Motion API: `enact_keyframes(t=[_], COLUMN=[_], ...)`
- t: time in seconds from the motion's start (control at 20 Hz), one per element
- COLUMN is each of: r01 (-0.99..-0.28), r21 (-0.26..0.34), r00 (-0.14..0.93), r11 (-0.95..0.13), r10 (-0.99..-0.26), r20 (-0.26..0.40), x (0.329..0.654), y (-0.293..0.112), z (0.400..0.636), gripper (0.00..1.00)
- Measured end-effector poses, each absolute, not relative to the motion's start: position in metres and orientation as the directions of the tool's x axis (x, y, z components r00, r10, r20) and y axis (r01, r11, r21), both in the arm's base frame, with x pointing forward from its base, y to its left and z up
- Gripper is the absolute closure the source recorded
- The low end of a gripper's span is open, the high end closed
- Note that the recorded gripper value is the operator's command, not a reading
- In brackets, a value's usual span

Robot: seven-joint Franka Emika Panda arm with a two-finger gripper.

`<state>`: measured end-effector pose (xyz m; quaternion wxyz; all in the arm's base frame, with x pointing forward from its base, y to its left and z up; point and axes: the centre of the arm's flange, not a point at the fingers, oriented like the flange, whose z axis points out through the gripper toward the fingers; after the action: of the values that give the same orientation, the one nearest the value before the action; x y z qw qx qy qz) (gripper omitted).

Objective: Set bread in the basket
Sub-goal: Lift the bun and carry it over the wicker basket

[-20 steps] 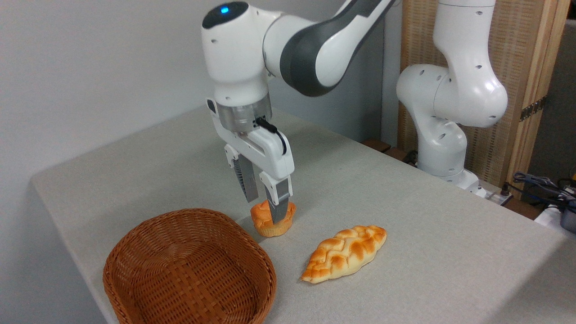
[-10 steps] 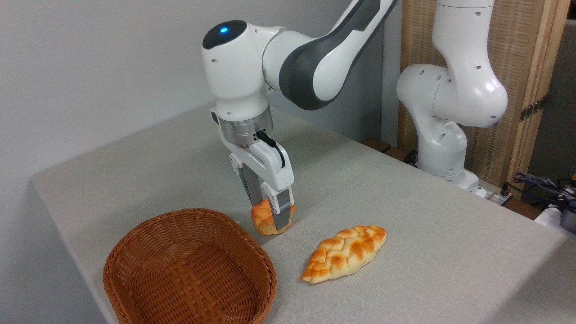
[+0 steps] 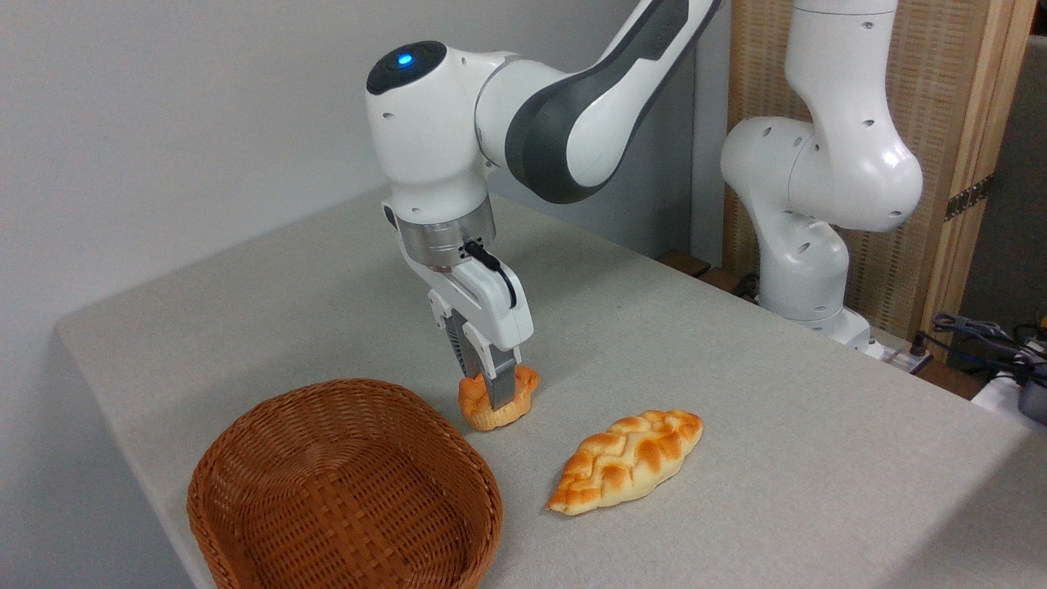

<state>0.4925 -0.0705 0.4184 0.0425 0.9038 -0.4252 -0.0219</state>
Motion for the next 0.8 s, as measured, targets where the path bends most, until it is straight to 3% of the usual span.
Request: enact_keyframes(t=[0.15,0.3,0.6,0.8], r01=[-0.778,-0.783,-0.782,-0.782], r21=[0.114,0.129,0.076,0.046], r00=[0.620,0.611,0.623,0.623], r11=[-0.618,-0.609,-0.619,-0.621], r10=[-0.784,-0.791,-0.782,-0.777], r20=[-0.018,-0.027,0.036,0.088], x=[0.491,0.496,0.524,0.570], y=[-0.071,-0.073,-0.064,-0.063], z=[0.423,0.451,0.521,0.542], gripper=[0.68,0.68,0.67,0.58])
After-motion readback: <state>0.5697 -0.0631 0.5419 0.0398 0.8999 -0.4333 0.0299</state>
